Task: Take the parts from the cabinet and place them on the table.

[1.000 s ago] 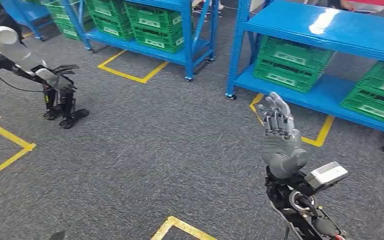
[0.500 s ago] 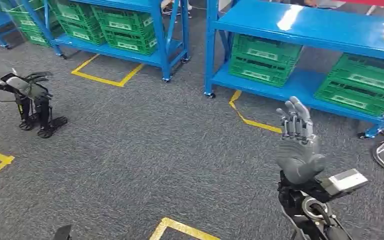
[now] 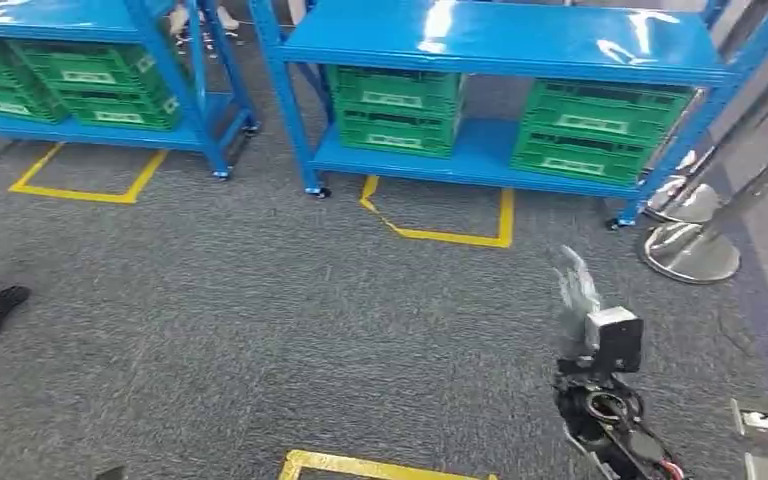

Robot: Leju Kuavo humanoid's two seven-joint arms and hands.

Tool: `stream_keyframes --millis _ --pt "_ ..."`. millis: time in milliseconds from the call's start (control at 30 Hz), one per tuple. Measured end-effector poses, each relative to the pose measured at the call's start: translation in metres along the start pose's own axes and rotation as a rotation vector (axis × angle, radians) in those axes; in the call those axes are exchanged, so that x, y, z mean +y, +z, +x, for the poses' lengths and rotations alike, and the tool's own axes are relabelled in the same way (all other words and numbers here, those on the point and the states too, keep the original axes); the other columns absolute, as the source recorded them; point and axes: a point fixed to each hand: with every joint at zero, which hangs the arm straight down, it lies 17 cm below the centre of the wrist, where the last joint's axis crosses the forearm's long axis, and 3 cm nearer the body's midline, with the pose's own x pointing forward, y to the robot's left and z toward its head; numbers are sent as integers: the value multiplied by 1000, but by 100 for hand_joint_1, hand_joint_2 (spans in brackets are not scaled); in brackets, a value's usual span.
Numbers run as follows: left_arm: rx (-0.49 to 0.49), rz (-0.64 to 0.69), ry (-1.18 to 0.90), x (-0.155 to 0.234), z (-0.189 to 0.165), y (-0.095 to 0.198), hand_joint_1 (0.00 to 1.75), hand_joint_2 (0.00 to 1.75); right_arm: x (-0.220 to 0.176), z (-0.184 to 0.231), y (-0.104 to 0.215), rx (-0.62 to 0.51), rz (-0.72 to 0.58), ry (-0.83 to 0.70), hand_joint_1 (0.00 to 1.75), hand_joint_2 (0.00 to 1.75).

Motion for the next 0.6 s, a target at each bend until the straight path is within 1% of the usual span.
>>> stream_keyframes --millis 67,133,233,367,433,500,600 --pt "-1 2 5 -1 0 0 0 0 -26 -66 38 177 -28 57 0 0" --pt "0 3 7 -1 -2 0 0 0 -49 -121 87 354 -46 101 0 0" --pt "-4 -4 6 0 -5 1 0 0 -70 -179 159 588 -71 144 0 0" --pt "-13 -9 6 -2 -3 1 0 0 -78 -222 235 835 -53 173 0 0" --pt "-17 -10 9 -3 -2 1 0 0 -79 -232 256 905 -44 179 0 0" --pt "-21 -5 11 -1 0 1 0 0 -77 -237 267 948 -38 176 0 0" --pt "-33 -8 13 -4 7 0 0 0 -79 -246 293 1029 -35 174 0 0"
